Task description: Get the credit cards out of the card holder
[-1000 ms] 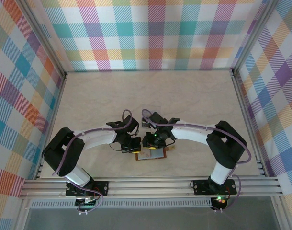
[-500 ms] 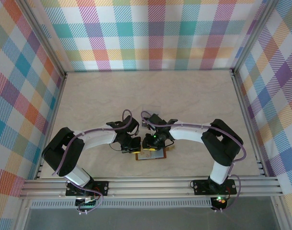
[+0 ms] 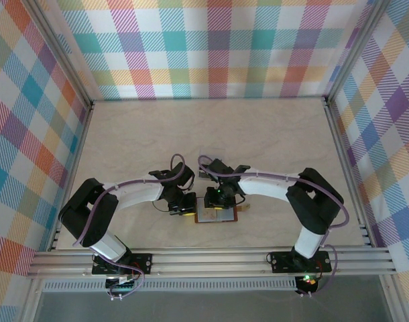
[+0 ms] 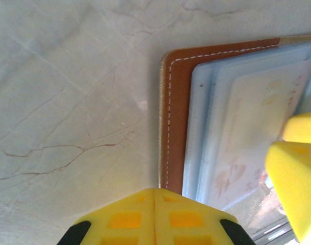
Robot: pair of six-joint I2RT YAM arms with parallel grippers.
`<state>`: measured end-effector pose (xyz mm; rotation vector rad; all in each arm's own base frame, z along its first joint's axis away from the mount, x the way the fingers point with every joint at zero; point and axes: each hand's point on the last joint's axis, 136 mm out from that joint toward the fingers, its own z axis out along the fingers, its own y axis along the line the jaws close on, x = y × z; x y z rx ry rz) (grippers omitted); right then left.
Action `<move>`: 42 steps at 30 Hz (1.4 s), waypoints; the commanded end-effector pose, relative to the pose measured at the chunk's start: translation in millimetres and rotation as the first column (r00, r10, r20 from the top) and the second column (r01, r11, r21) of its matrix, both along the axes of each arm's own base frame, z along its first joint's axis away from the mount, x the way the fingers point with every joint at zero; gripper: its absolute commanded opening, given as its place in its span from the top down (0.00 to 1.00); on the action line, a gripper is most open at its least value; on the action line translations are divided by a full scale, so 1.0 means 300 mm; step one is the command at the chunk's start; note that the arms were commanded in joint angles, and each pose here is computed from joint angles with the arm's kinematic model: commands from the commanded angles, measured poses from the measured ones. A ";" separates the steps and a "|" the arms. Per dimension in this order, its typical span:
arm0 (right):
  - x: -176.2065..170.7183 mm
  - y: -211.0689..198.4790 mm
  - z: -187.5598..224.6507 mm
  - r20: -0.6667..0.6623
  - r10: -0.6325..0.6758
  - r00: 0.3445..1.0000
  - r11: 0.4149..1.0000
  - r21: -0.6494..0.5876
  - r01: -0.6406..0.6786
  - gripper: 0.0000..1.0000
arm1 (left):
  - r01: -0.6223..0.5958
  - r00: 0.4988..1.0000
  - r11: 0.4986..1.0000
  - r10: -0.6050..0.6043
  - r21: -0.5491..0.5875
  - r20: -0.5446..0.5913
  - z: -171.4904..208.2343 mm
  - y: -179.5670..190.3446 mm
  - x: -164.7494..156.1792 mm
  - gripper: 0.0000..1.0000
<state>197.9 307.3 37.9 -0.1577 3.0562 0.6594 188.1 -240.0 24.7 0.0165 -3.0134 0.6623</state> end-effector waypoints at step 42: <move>-0.028 -0.050 -0.072 -0.092 0.008 0.996 0.996 0.094 0.001 0.66 | 0.105 0.993 0.977 -0.092 0.185 -0.078 -0.090 0.027 -0.037 0.98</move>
